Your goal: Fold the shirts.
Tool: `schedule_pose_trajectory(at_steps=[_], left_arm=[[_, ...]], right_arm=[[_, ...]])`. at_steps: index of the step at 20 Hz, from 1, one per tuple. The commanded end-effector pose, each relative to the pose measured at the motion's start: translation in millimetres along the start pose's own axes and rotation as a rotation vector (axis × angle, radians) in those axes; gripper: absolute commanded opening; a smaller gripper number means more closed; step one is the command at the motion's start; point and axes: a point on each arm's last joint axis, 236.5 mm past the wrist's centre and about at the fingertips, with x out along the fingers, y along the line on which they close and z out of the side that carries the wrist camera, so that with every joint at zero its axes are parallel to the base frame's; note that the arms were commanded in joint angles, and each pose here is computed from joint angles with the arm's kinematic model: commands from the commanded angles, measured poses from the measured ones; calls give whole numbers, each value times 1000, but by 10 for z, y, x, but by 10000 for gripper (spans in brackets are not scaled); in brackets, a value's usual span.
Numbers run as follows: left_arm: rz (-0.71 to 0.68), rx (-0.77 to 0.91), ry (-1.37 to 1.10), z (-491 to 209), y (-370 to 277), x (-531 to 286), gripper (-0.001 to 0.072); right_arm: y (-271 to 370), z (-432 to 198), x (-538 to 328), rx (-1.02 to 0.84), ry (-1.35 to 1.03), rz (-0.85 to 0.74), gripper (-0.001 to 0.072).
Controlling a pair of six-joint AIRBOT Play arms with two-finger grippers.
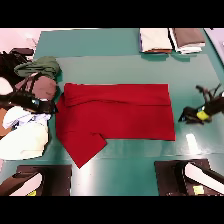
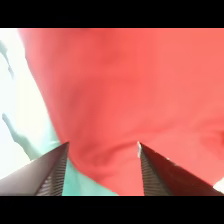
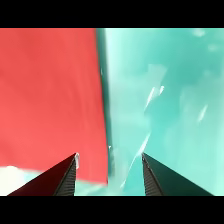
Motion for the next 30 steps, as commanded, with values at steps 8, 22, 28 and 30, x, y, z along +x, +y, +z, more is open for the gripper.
schedule_pose_trajectory(at_steps=[8,22,28,30], left_arm=[[-65,-49,15,-375,-162,14,518],[-28,-169,253,-1248,56,608,692],[-198,-296,244,-1375,-318,867,690],[-214,-268,240,-1396,-435,918,690]], right_arm=[[328,-612,775,30,90,151,344],[565,-229,354,-118,1,125,18],[652,34,62,-153,-84,121,18],[651,28,62,-153,-82,121,18]])
